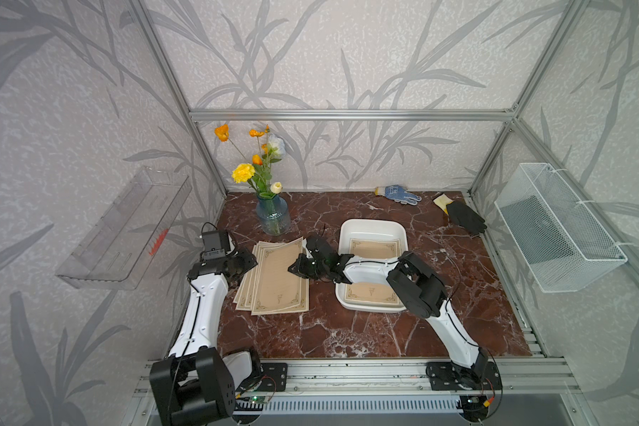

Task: Take out the stationery paper from the storage box
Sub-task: Place the stationery paper at the center of the board.

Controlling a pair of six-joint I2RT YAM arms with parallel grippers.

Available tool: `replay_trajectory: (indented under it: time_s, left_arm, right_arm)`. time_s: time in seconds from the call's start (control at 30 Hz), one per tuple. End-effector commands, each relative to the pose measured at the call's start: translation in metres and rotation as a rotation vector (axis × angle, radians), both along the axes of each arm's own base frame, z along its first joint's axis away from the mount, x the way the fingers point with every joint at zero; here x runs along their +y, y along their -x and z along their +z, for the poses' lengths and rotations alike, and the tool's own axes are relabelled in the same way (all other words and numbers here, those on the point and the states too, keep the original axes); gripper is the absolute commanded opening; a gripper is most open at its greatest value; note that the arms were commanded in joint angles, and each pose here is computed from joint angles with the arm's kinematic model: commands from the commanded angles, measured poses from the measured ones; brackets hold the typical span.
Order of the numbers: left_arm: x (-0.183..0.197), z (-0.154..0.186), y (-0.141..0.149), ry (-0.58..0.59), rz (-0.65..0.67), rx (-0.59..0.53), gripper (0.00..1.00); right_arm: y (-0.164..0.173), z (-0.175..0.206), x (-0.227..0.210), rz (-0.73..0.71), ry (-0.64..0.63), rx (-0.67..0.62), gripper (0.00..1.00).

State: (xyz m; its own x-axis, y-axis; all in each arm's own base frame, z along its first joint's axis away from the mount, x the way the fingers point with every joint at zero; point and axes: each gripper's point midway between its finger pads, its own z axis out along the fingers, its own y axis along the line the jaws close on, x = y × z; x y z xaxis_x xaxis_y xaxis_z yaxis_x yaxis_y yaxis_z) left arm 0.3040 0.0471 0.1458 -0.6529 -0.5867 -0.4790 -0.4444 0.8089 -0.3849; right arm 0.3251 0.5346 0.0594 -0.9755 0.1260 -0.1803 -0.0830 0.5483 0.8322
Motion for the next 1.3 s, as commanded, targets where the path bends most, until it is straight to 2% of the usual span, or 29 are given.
replay_trajectory:
  time_s: [0.0, 0.13, 0.3, 0.4, 0.7, 0.87, 1.03, 1.13, 1.27]
  left_arm:
    - [0.002, 0.013, -0.003, 0.000, 0.005, -0.039, 0.50]
    - [0.002, 0.014, -0.003, 0.003, 0.004, -0.045, 0.50]
    - [0.004, 0.015, -0.001, -0.008, 0.013, -0.049, 0.50]
    - [0.005, 0.017, 0.000, -0.014, 0.016, -0.053, 0.51]
    - [0.010, 0.014, 0.003, -0.034, 0.037, -0.037, 0.51]
    - [0.035, -0.014, 0.006, -0.069, 0.148, 0.108, 0.54]
    - [0.032, -0.030, -0.004, -0.002, 0.089, 0.208, 0.56]
    - [0.026, -0.020, -0.005, -0.032, 0.068, 0.151, 0.56]
    - [0.004, 0.015, -0.009, -0.150, -0.011, 0.028, 0.56]
  right_arm:
    - [0.003, -0.003, 0.003, 0.031, 0.051, 0.020, 0.16]
    - [0.004, -0.011, -0.005, 0.018, 0.110, 0.044, 0.24]
    - [0.004, -0.011, -0.018, -0.008, 0.185, 0.041, 0.49]
    - [0.002, -0.004, -0.029, -0.028, 0.223, 0.016, 0.55]
    - [-0.002, 0.029, -0.041, -0.047, 0.230, -0.070, 0.57]
    - [-0.001, 0.048, -0.031, 0.000, 0.201, -0.102, 0.57]
    - [0.003, 0.072, -0.033, 0.038, 0.197, -0.165, 0.56]
    - [0.004, 0.092, -0.046, 0.055, 0.222, -0.229, 0.56]
    - [0.009, 0.124, -0.075, 0.082, 0.281, -0.326, 0.57]
